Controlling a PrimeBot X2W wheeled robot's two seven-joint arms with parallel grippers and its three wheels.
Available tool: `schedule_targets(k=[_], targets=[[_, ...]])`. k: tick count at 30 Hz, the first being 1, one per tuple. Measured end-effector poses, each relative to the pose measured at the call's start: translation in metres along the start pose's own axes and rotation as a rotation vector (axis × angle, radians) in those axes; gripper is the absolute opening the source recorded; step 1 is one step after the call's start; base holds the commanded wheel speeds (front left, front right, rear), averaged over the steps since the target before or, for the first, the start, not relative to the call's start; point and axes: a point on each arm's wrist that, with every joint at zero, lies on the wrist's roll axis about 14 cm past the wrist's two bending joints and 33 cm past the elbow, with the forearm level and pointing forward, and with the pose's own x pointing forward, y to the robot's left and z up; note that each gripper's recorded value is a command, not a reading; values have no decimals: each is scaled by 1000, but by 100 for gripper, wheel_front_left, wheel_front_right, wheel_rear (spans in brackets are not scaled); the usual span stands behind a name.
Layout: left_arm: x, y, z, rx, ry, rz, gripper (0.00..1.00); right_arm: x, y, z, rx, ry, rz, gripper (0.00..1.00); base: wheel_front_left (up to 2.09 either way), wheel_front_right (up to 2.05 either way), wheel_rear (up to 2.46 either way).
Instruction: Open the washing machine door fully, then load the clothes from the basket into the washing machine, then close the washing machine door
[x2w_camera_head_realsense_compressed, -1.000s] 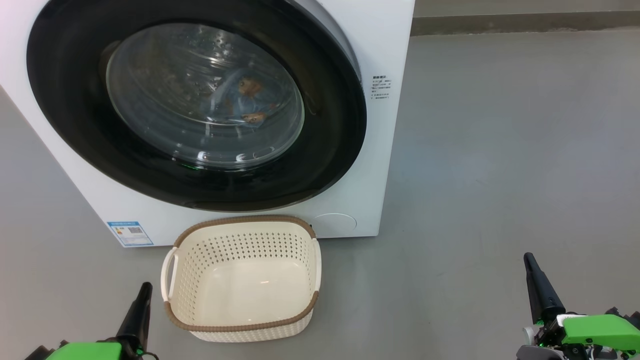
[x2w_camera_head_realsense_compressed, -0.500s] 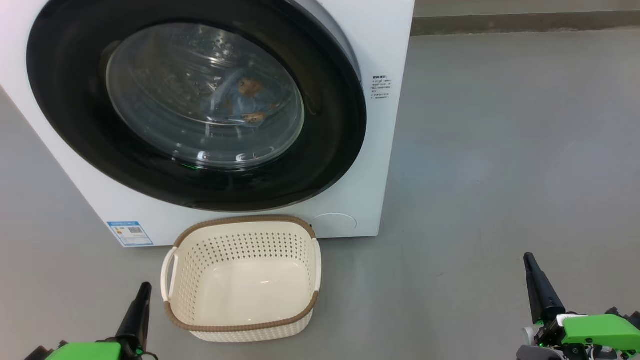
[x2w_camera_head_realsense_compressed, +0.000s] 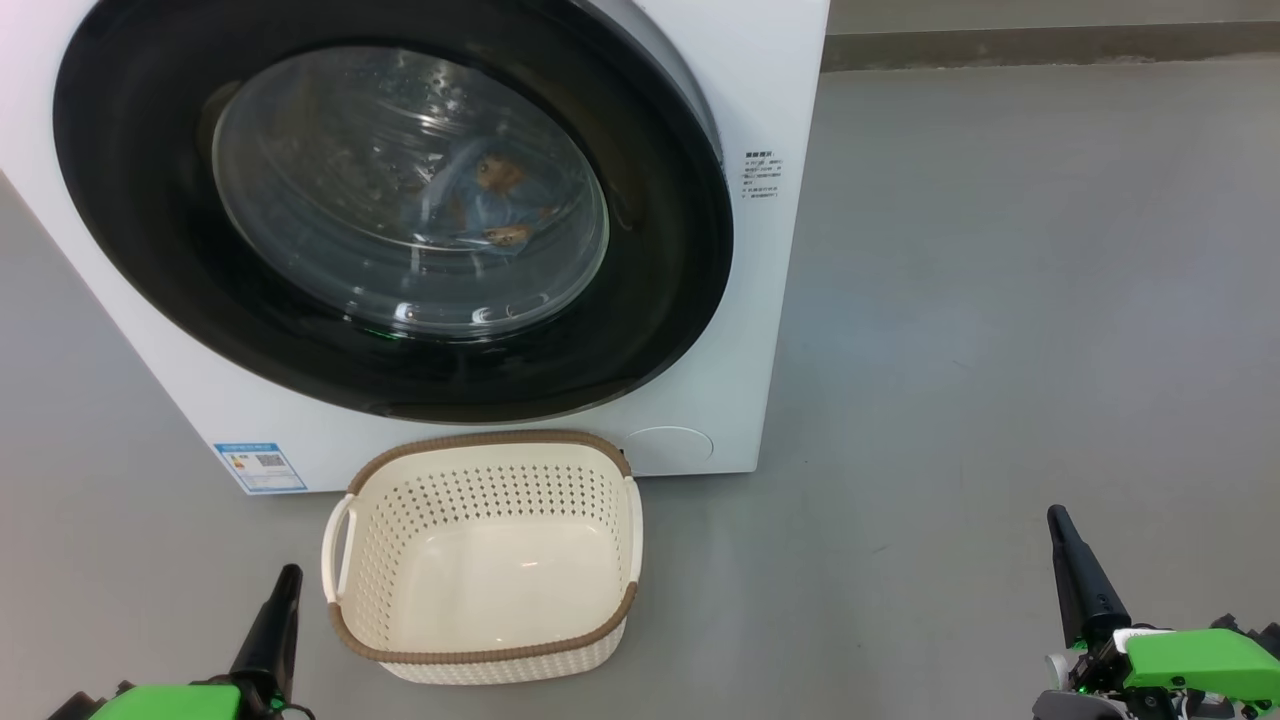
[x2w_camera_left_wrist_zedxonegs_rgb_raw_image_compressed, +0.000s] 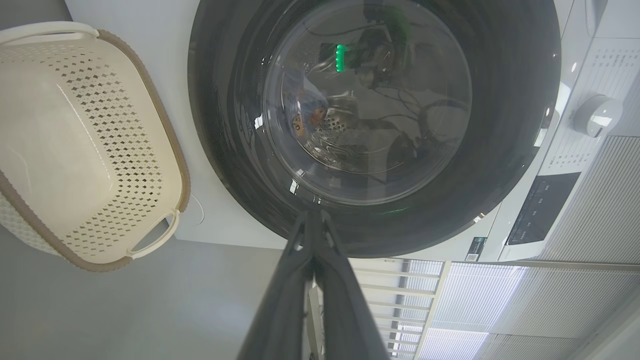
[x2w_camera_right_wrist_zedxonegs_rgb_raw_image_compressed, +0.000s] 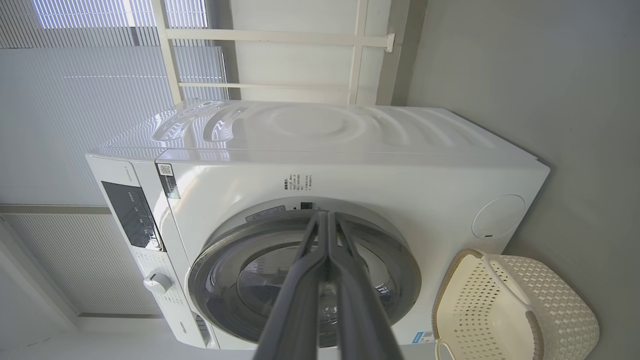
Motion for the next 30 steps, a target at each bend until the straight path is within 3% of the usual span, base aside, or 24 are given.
schedule_targets(k=[30], targets=[[0, 0, 1, 4, -2, 0, 0, 0, 0, 0, 0, 0, 0, 0, 0, 0, 0]])
